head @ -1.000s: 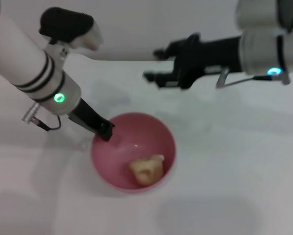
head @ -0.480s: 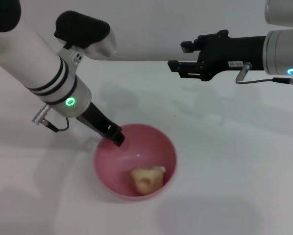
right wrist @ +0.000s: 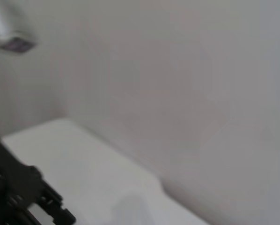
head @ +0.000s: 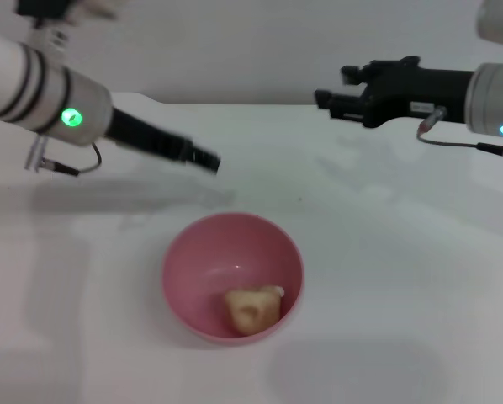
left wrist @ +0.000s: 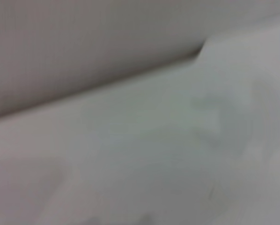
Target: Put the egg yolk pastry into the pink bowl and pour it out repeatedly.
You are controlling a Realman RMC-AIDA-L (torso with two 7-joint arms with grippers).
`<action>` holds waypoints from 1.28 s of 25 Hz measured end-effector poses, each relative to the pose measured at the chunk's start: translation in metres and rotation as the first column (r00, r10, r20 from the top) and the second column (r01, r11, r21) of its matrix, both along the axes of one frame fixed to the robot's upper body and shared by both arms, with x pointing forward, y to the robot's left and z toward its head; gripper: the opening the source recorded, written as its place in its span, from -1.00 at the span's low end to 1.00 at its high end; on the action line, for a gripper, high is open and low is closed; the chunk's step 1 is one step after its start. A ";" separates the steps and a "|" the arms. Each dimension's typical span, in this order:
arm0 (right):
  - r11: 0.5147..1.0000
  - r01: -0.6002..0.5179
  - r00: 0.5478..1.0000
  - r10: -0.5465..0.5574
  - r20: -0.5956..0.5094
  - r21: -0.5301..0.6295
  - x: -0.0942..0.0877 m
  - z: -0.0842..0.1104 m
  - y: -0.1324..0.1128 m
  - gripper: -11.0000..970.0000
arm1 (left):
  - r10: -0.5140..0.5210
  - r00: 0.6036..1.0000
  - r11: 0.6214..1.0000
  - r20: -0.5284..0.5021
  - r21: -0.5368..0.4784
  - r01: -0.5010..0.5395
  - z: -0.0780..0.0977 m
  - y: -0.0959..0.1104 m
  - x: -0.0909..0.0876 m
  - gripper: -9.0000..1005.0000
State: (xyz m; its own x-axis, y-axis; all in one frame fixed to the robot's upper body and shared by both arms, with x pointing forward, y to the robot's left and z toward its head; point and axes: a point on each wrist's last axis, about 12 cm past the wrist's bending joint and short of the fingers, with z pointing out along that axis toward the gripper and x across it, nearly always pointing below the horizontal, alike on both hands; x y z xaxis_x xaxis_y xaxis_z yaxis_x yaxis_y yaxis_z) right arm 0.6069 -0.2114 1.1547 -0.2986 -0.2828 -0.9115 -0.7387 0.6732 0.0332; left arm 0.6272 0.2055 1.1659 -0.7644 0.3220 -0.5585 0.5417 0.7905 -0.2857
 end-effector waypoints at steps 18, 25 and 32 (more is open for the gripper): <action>0.138 0.608 0.705 -0.546 -0.452 0.782 -0.052 -0.097 -0.143 0.11 | 0.665 0.516 0.690 0.540 -0.708 -0.148 -0.051 0.182 -0.090 0.46; 0.528 0.580 0.686 -0.727 -0.023 0.620 -0.071 -0.120 -0.115 0.11 | 0.381 0.304 0.907 0.873 -0.290 -0.306 -0.103 0.174 -0.118 0.45; 0.639 0.678 0.545 -0.769 0.335 0.363 -0.090 -0.134 -0.072 0.11 | 0.181 0.214 0.896 0.960 -0.071 -0.438 -0.127 0.163 -0.138 0.45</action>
